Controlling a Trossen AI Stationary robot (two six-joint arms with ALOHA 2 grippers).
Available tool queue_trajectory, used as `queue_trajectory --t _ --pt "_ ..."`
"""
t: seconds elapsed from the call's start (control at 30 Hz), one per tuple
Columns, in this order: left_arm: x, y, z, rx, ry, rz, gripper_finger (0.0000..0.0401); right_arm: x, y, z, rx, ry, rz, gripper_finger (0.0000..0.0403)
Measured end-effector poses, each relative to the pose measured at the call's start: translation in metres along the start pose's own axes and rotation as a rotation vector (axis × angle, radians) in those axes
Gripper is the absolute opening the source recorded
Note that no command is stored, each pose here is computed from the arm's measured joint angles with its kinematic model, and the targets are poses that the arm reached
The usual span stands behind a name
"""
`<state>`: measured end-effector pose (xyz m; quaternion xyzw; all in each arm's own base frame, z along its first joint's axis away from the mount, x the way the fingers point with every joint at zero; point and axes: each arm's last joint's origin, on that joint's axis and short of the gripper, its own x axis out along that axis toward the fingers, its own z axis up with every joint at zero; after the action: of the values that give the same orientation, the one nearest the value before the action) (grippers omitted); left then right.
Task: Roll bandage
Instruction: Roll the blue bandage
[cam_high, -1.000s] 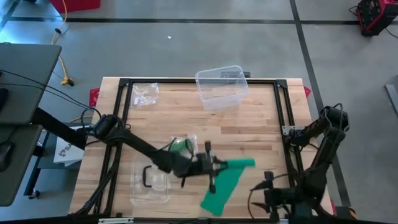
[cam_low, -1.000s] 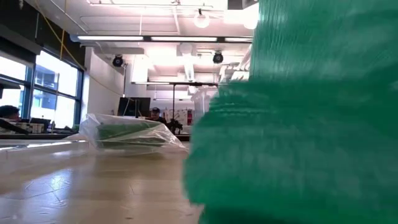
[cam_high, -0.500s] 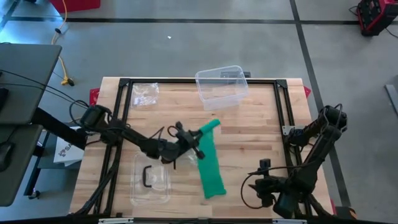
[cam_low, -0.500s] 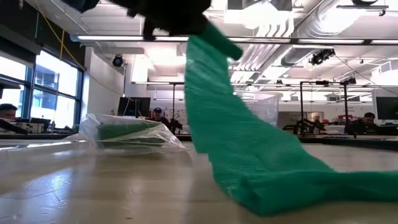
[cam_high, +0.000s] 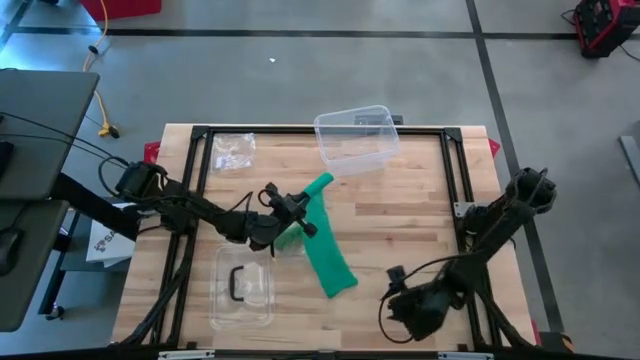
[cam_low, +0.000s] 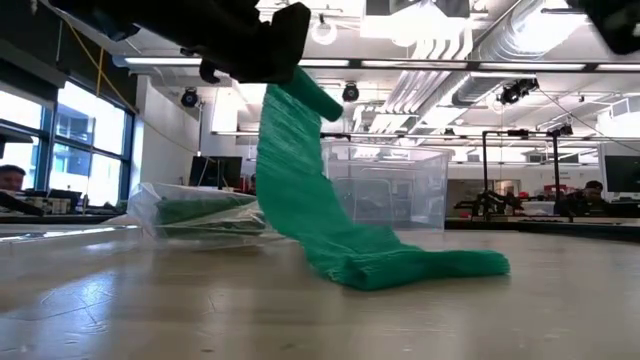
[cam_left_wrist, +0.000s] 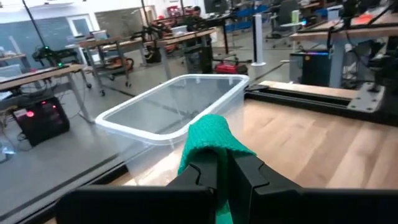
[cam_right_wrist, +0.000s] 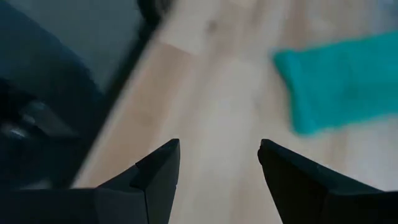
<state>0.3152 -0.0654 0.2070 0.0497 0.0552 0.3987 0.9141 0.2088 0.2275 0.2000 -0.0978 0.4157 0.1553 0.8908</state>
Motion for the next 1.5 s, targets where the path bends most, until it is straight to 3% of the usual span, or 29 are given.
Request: queue_trajectory --t 0.1,0.23,0.43,0.63,0.8,0.97,1.03,1.23,1.37,1.5 --pt "-0.002 -0.001 -0.003 0.008 0.014 -0.006 0.0005 0.019 -0.011 -0.010 0.007 -0.138 0.064 0.0215" --pt "-0.005 -0.003 -0.007 -0.019 0.038 -0.018 0.0005 0.032 -0.031 -0.019 -0.095 -0.232 0.090 0.0215" --pt "-0.009 -0.004 -0.013 -0.040 0.071 -0.034 0.0005 0.049 -0.068 -0.012 -0.147 -0.232 0.056 0.0215" --pt "-0.010 -0.005 -0.015 -0.053 0.079 -0.037 0.0005 0.097 -0.086 -0.008 -0.189 -0.217 0.087 0.0207" --pt "-0.011 -0.006 -0.015 -0.048 0.083 -0.047 0.0005 0.136 -0.088 -0.011 -0.170 -0.142 0.055 0.0156" --pt "-0.012 -0.007 -0.016 -0.046 0.094 -0.100 0.0005 0.154 -0.092 -0.010 -0.078 -0.087 0.068 0.0054" --pt "-0.012 -0.008 -0.016 -0.041 0.100 -0.114 0.0005 0.152 -0.091 -0.010 -0.054 -0.074 0.092 0.0016" --pt "-0.014 -0.006 -0.030 -0.004 0.200 -0.148 0.0005 0.116 -0.072 -0.001 -0.006 -0.038 0.112 0.0003" --pt "-0.019 -0.004 -0.046 -0.018 0.289 -0.127 0.0005 0.063 -0.062 0.021 -0.007 -0.140 -0.015 0.0002" --pt "-0.024 -0.015 -0.058 -0.017 0.294 -0.151 0.0005 0.013 -0.062 0.034 -0.016 -0.237 -0.137 0.0001"
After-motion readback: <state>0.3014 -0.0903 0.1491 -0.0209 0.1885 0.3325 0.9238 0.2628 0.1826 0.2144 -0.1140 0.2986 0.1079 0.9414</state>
